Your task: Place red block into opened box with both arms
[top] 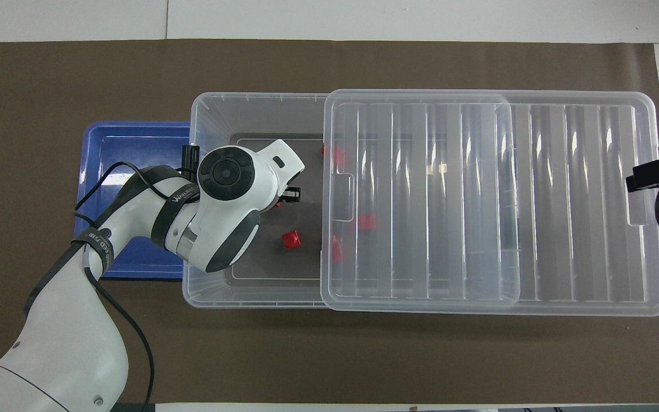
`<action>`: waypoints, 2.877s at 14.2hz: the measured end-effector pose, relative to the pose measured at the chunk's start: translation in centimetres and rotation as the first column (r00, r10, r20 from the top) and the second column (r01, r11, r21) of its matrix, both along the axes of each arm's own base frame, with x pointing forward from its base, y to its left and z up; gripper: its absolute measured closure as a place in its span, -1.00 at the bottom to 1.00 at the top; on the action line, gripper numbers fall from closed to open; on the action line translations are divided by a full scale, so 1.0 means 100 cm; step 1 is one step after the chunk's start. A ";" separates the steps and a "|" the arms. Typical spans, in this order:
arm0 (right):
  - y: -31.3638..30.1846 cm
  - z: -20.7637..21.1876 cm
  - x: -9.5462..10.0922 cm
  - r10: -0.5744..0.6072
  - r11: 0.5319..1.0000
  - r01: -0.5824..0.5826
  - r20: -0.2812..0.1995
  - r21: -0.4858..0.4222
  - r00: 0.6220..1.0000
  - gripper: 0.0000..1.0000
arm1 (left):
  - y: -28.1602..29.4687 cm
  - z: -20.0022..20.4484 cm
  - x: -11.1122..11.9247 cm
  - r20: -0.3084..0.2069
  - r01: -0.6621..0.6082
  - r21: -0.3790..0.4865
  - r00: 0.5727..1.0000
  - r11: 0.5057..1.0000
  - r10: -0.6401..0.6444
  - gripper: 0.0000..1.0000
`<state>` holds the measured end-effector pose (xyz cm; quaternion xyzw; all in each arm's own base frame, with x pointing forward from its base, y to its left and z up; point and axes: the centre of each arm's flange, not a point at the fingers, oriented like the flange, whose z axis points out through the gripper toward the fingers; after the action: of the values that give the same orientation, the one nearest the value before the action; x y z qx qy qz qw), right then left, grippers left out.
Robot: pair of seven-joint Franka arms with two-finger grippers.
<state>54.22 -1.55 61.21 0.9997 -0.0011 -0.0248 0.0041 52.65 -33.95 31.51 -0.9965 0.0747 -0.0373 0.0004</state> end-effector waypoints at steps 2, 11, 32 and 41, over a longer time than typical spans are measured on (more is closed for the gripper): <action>0.003 0.000 0.000 0.002 1.000 -0.002 0.000 0.000 1.000 -1.00 | 0.001 -0.001 0.001 0.021 -0.031 0.020 0.999 0.999 0.031 0.31; 0.001 -0.001 0.000 -0.002 1.000 0.002 -0.003 0.000 1.000 -1.00 | 0.002 0.000 0.009 0.064 -0.160 -0.029 0.985 0.987 0.162 0.31; -0.126 -0.039 -0.021 0.101 0.995 -0.101 0.023 0.001 0.995 0.96 | 0.049 0.185 -0.037 0.096 -0.211 0.030 0.974 0.977 0.207 -1.00; -0.200 -0.106 -0.025 0.113 0.993 -0.112 0.058 -0.021 0.992 0.98 | 0.197 0.201 0.006 -0.007 -0.087 0.018 0.996 0.996 0.087 -1.00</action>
<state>51.76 -21.59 50.57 0.9984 0.0549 0.0050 0.0145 53.26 -14.23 51.57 -0.9989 0.0314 -0.0325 0.0107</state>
